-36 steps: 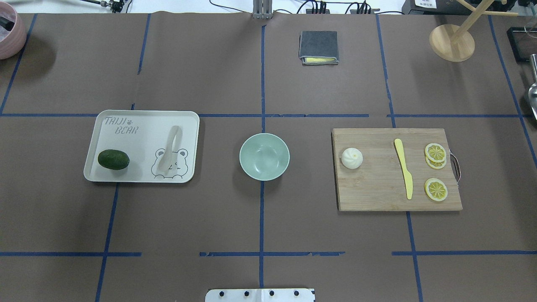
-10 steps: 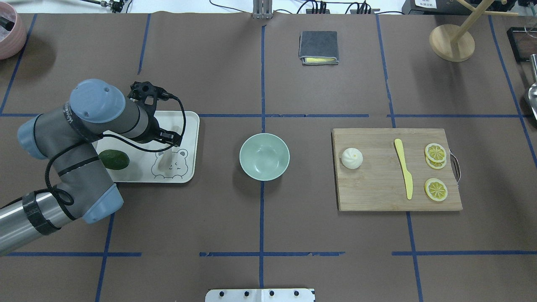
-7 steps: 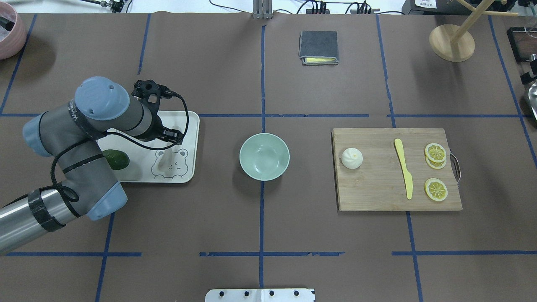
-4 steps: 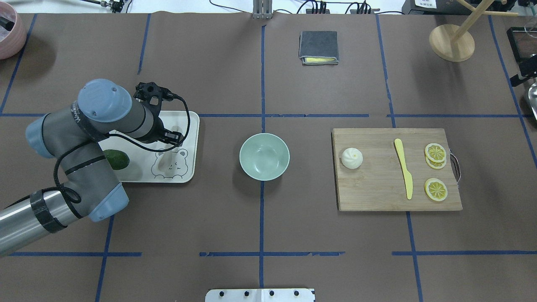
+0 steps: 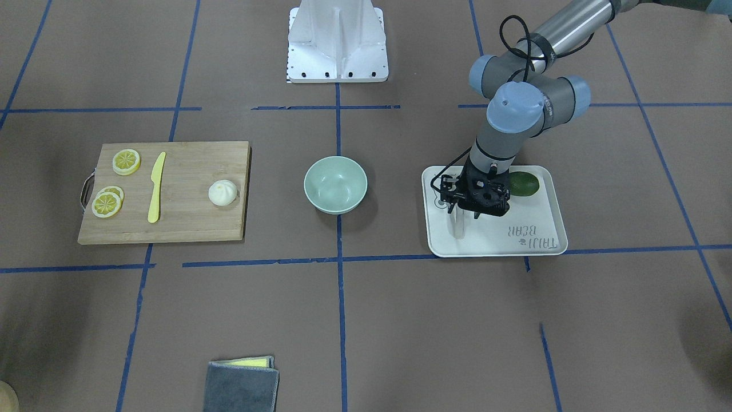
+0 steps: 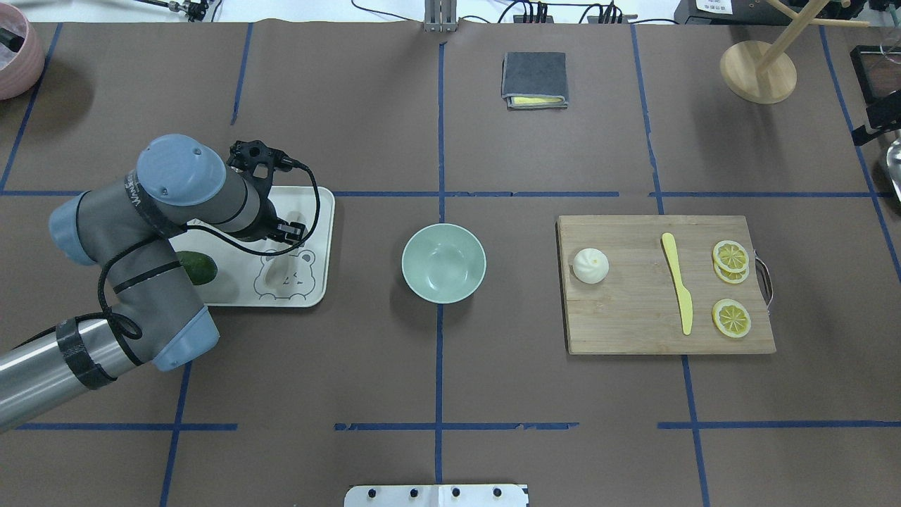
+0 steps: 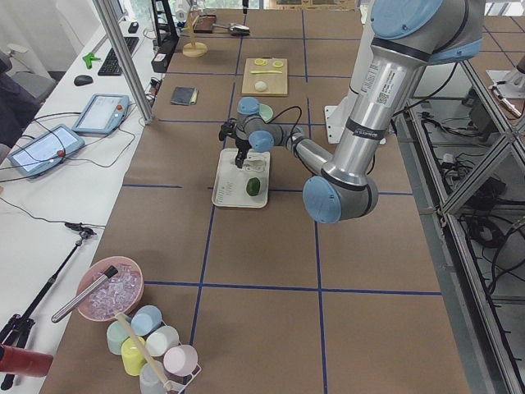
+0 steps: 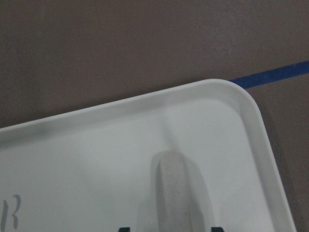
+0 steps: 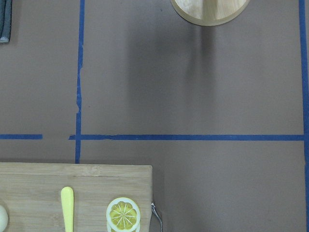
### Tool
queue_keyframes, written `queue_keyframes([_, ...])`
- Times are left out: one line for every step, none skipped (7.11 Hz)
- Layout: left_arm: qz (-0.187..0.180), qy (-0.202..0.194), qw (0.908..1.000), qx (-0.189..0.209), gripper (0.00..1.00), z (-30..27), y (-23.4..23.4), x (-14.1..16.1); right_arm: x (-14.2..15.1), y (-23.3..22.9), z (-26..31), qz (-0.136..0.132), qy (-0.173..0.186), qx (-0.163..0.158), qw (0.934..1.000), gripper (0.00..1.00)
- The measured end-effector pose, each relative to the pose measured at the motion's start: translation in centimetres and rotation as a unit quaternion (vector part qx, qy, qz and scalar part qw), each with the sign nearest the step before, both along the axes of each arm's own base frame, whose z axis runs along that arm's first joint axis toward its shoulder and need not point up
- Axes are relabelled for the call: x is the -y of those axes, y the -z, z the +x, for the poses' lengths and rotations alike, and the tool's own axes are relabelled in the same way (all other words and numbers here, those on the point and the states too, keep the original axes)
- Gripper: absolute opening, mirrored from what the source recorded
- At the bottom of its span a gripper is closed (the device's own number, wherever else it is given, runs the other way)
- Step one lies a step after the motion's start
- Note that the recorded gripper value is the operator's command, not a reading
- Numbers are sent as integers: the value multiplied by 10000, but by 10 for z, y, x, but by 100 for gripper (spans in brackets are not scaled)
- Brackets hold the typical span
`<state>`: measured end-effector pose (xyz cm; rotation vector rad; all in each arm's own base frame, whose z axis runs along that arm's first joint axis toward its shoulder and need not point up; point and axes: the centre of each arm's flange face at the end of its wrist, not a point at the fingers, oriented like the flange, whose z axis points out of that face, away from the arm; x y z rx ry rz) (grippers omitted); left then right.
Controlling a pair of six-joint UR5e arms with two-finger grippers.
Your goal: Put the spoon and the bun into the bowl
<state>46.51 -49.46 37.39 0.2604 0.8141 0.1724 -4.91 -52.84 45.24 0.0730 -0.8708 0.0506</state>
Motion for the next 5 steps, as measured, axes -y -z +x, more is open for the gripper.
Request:
queue_keyframes([2, -1, 10000, -4, 38, 0, 1, 0, 0, 0, 0, -3, -2, 0, 10000, 100])
queue_keyframes([8, -5, 10000, -13, 38, 1, 2, 0, 0, 0, 0, -4, -3, 0, 10000, 100])
queue_keyframes([18, -7, 10000, -26, 39, 2, 4, 0, 0, 0, 0, -7, -2, -1, 10000, 100])
queue_keyframes([22, -15, 10000, -34, 42, 3, 6, 0, 0, -1, 0, -7, 0, -1, 10000, 100])
queue_keyframes([21, -24, 10000, -35, 42, 4, 6, -1, 0, -1, 0, -7, 0, -4, 10000, 100])
